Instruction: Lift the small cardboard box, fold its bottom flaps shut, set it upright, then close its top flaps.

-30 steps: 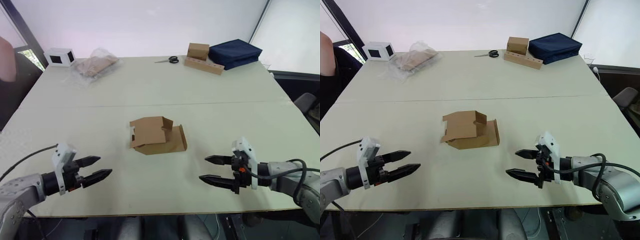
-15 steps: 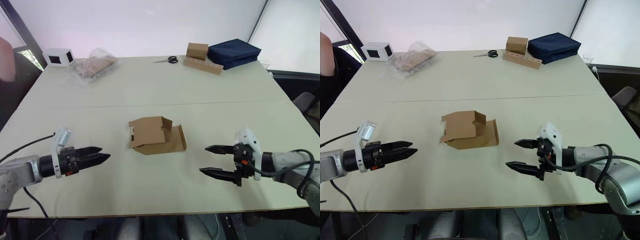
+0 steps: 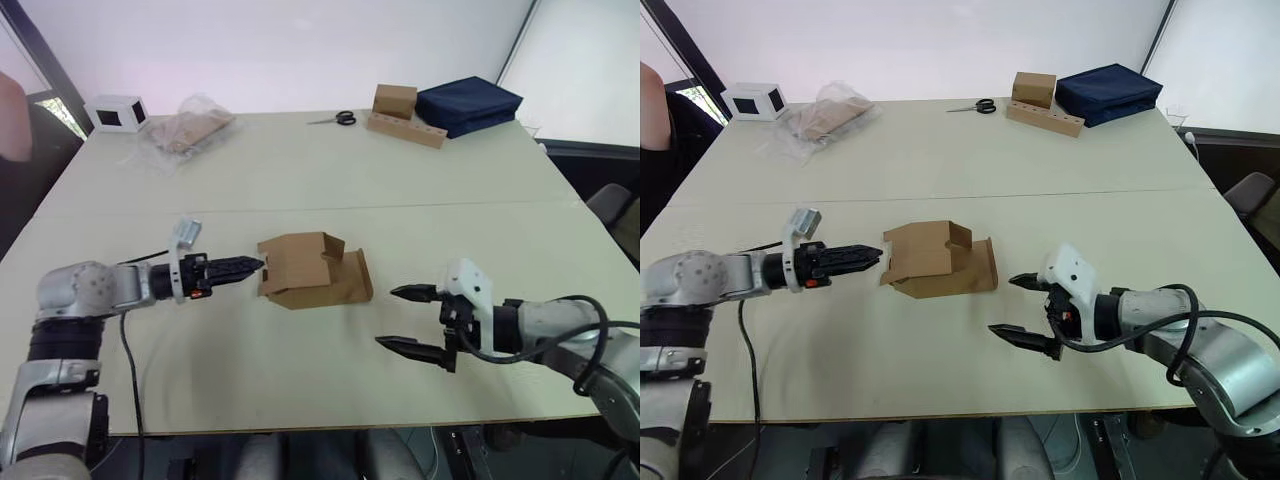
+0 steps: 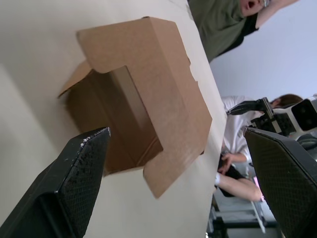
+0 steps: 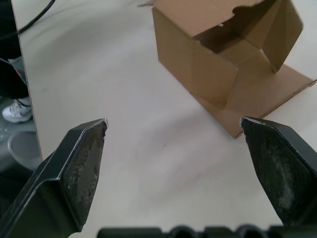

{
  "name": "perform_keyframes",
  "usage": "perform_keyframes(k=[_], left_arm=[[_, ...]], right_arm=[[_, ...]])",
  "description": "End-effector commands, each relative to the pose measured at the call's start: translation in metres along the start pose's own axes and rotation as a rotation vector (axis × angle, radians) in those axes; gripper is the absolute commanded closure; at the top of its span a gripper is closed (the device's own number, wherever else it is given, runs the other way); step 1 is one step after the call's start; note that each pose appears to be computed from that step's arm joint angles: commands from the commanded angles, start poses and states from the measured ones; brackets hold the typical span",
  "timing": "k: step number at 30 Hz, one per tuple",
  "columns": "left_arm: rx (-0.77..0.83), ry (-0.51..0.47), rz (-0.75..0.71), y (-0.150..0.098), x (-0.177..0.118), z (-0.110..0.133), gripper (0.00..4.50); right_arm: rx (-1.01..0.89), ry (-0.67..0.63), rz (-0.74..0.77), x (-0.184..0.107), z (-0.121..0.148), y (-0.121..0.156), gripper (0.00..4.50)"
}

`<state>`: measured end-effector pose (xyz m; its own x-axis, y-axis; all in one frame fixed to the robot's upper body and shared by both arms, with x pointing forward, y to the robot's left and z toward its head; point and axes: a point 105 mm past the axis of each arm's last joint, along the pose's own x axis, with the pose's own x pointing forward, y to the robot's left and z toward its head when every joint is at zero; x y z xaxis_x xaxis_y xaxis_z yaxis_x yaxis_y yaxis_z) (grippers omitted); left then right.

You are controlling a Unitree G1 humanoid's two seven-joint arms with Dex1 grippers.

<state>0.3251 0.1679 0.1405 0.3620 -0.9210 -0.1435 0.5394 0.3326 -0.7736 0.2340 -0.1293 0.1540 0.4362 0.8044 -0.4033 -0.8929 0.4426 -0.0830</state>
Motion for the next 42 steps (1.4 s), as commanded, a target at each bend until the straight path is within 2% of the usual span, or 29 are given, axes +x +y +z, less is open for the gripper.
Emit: perform_keyframes(k=[1,10,28,29,30,36,41,42], left_arm=[[0.001,-0.011,-0.039,0.0,0.011,0.009,0.06],[-0.08,0.005,-0.126,-0.002,0.039,0.013,0.06],[-0.139,-0.001,-0.186,-0.002,0.056,0.007,0.06],[-0.14,0.0,-0.186,-0.002,0.057,0.006,0.3],[-0.14,0.001,-0.186,-0.002,0.057,0.006,0.3],[-0.145,0.007,-0.198,-0.004,0.062,0.004,2.31],[-0.148,0.012,-0.204,-0.005,0.064,0.003,4.36],[-0.148,0.013,-0.206,-0.005,0.064,0.003,4.45]], right_arm=[[-0.041,-0.018,-0.027,-0.002,0.007,0.005,0.0],[-0.028,-0.042,-0.088,-0.002,0.007,0.005,0.0],[-0.024,-0.028,-0.132,-0.01,0.007,0.0,0.0],[-0.025,-0.026,-0.133,-0.01,0.006,0.0,0.0],[-0.026,-0.026,-0.135,-0.01,0.006,0.0,0.0],[-0.027,-0.038,-0.145,-0.009,0.008,-0.001,0.0],[-0.023,-0.039,-0.153,-0.01,0.007,-0.002,0.0],[-0.021,-0.041,-0.156,-0.01,0.007,-0.002,0.0]])
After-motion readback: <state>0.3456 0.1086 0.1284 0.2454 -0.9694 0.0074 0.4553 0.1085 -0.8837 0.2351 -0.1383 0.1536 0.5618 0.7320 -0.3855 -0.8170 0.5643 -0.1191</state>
